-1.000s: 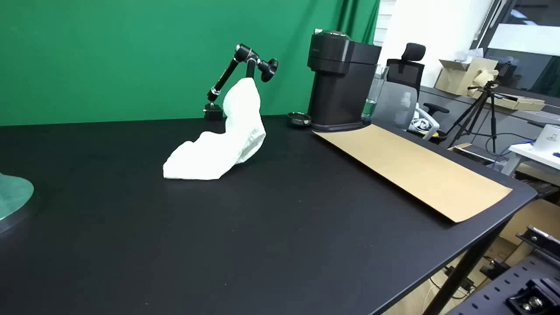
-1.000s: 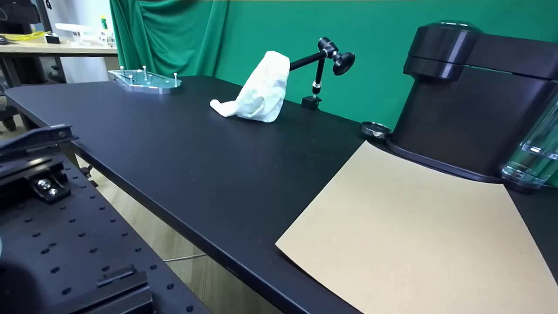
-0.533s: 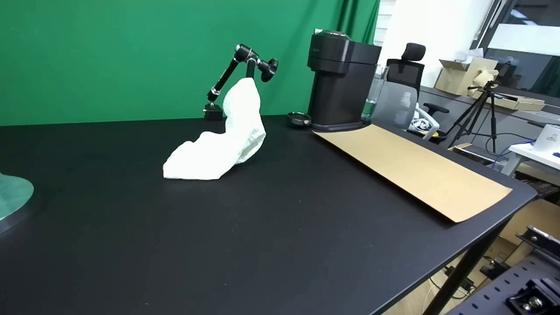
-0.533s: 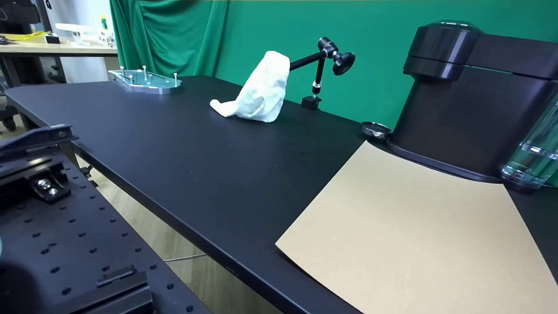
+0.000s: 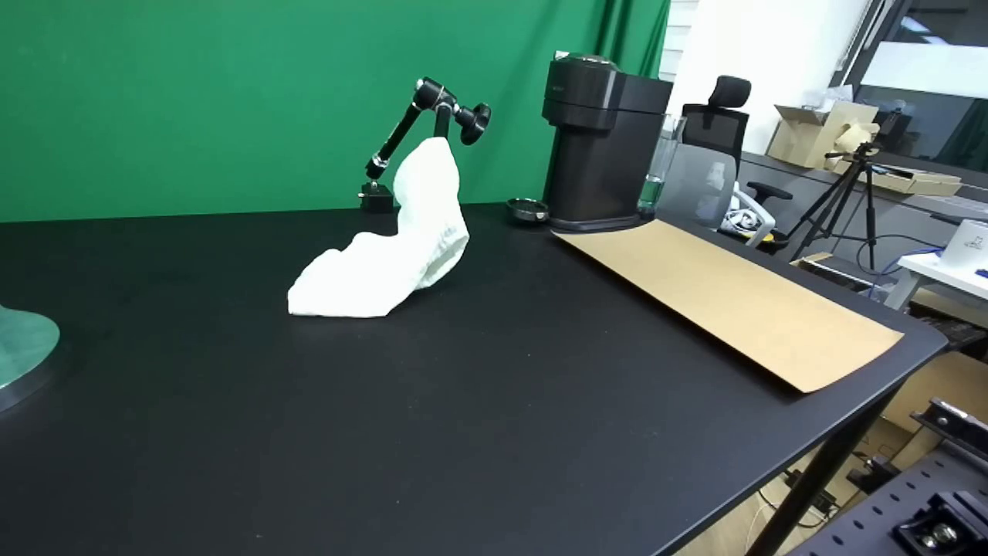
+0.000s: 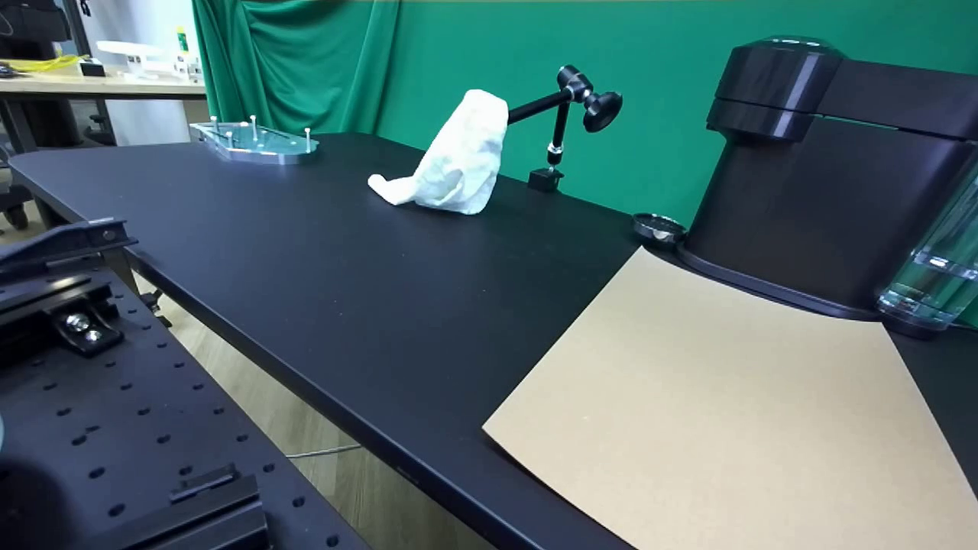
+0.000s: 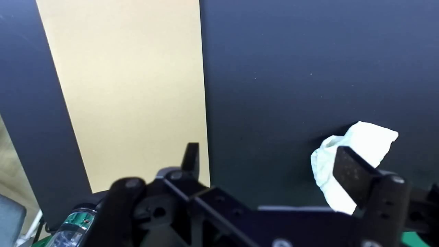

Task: Put the cloth on the table

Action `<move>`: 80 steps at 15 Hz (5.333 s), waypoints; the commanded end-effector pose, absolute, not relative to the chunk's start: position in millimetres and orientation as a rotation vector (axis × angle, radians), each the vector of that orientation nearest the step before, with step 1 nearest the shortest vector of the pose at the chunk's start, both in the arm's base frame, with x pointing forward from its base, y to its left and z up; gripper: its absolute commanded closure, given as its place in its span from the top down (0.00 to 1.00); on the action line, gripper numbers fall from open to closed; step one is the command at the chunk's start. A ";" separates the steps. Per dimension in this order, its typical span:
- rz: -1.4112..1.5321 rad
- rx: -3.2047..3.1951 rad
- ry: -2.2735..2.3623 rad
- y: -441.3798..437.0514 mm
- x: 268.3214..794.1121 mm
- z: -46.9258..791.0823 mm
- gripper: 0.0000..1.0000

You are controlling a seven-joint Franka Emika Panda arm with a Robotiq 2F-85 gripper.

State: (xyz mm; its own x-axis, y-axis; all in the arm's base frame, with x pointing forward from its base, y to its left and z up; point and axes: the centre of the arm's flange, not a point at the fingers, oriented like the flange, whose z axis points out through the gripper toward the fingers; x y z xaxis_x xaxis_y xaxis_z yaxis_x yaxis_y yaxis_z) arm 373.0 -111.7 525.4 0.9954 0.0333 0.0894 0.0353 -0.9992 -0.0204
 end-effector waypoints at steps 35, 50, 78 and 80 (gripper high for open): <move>0.088 -3.002 0.096 102.0 635.7 326.8 0.74; 0.120 -2.991 0.128 100.1 633.0 324.7 0.00; 0.164 -3.091 0.005 -1.5 531.9 355.4 0.88; -0.029 -3.141 0.012 -1.2 531.4 352.0 0.99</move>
State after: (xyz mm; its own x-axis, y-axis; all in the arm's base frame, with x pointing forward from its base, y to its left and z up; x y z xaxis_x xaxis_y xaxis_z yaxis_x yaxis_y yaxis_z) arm 549.4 -1.5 351.9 0.9936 0.0238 -0.1106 0.0163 -0.9976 -0.0676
